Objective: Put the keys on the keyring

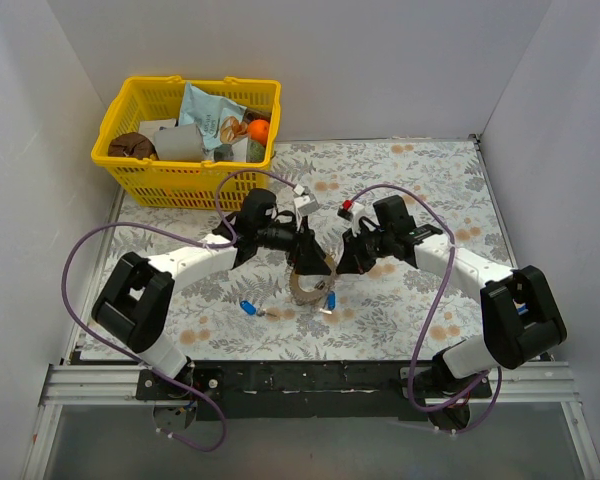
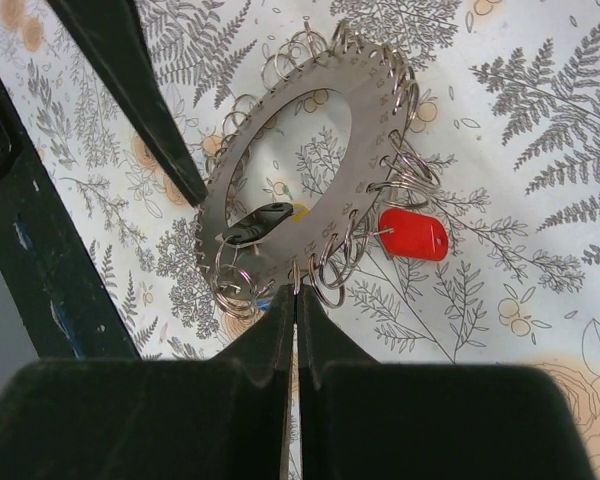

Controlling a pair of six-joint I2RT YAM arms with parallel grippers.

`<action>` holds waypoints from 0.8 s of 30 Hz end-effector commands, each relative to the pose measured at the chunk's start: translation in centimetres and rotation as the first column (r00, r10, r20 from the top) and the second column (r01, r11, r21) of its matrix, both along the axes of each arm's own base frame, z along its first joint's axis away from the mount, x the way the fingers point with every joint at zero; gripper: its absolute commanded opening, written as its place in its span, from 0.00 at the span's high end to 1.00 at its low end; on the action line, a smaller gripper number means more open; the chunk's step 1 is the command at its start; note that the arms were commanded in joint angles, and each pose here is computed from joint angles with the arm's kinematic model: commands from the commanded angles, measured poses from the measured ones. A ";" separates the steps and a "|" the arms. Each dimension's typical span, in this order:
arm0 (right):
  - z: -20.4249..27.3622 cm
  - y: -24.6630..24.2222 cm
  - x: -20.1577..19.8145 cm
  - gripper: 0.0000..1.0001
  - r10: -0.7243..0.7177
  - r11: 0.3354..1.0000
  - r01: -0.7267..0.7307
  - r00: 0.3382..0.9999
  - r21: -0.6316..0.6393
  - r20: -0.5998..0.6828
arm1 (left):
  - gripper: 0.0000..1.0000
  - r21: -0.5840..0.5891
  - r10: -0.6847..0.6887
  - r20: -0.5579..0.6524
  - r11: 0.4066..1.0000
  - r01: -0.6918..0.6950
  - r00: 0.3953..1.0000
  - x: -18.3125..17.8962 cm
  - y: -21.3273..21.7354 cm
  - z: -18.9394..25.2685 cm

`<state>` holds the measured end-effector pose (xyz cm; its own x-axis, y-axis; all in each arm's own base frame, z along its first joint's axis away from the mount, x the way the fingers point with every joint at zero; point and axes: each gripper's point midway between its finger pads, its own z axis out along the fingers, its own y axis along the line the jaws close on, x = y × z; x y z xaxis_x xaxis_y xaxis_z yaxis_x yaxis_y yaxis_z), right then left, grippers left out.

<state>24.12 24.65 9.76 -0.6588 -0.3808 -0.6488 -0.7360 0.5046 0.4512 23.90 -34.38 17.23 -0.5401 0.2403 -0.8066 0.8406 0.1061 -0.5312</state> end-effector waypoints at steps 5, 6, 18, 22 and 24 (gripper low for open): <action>4.0 2.2 -0.2 0.99 0.123 0.987 -0.136 0.983 0.086 0.136 | 0.26 -0.055 -0.056 0.122 0.997 0.063 0.991 -1.8 0.1 -1.0; 4.2 2.4 -0.3 0.99 0.130 0.986 -0.144 0.981 0.088 0.146 | 0.27 -0.060 -0.061 0.138 0.996 0.070 0.989 -1.9 0.1 -1.1; 4.1 3.3 -1.6 0.99 0.191 0.977 -0.204 0.969 0.069 0.156 | 0.35 -0.062 -0.011 0.202 0.998 0.024 0.979 -0.6 -0.1 -2.1; 4.0 3.3 -1.9 0.99 0.192 0.976 -0.206 0.967 0.073 0.164 | 0.37 -0.058 0.000 0.219 0.998 0.013 0.976 -0.4 0.2 -2.4; 4.2 3.4 -1.9 0.99 0.194 0.974 -0.210 0.966 0.080 0.170 | 0.39 -0.055 0.004 0.221 0.998 0.008 0.975 -0.4 0.3 -2.7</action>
